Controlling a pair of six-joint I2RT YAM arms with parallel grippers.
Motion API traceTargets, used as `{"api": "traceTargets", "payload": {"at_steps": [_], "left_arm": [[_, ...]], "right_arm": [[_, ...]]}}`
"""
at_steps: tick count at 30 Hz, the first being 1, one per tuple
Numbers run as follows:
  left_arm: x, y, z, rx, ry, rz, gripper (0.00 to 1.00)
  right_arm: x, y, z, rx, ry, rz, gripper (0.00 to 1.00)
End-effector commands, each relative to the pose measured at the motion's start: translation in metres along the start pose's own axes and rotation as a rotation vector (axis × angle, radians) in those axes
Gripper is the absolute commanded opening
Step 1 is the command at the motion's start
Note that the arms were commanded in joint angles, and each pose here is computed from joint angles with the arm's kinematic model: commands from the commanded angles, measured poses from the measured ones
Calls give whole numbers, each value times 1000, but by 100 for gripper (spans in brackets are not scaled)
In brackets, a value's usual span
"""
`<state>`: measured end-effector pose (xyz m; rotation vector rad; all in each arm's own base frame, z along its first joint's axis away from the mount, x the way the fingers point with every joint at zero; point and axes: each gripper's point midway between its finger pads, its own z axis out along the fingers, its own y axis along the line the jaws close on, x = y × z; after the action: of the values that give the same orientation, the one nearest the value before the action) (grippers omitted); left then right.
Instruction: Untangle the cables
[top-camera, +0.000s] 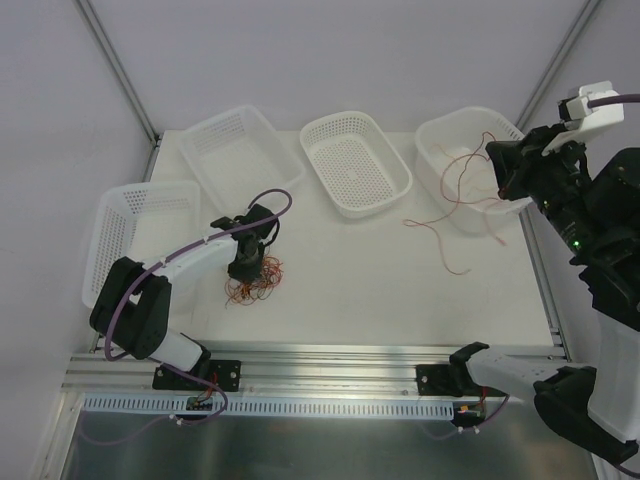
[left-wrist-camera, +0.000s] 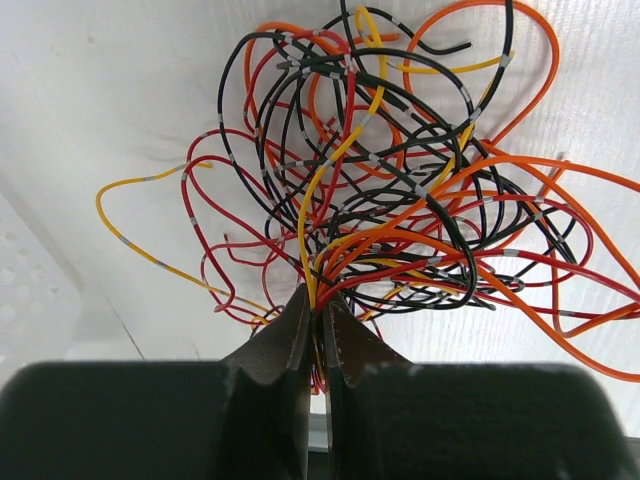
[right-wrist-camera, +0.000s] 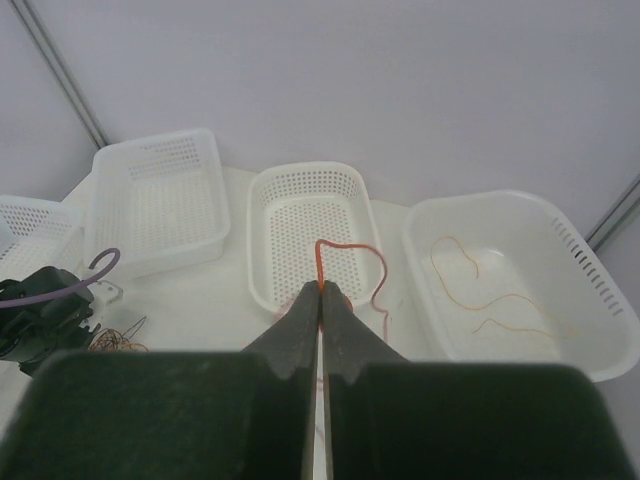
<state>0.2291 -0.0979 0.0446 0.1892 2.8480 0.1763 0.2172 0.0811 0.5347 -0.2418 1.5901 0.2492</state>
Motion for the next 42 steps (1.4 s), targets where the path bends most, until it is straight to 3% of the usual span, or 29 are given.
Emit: {"api": "traceTargets", "payload": {"at_steps": [1,9,14,19,20,22,23,29,30,35,39,42], "left_arm": [[-7,9,-7,-33,-8,-12,0],[-13,-14,-18,111,-39,-5,3],[-15,-33,-29,244,-79,12,13],[-27,-37,-44,293,-176,5,38],[-28,-37,-46,297,-189,4,49],[-32,-37,-51,310,-223,0,59],[-33,-37,-52,313,-234,-1,70],[-37,-34,-60,318,-281,-12,95],[-37,-34,-60,318,-281,-12,99],[-36,-34,-58,314,-275,-10,99],[-37,-34,-58,309,-276,-9,99],[-37,-33,-58,305,-278,-8,99]], "right_arm": [[3,2,18,-4,26,-37,1],[5,4,69,-6,17,-42,1],[-19,7,99,-24,-65,-22,1],[-52,26,132,-112,-185,5,1],[-56,28,138,-117,-200,8,1],[-67,32,156,-131,-244,9,1],[-69,34,163,-139,-257,5,1],[-68,38,218,-159,-304,1,1],[-52,39,239,-163,-269,4,1],[21,38,305,-172,-121,40,1],[128,35,350,-151,100,60,1],[207,30,365,-120,261,82,11]]}}
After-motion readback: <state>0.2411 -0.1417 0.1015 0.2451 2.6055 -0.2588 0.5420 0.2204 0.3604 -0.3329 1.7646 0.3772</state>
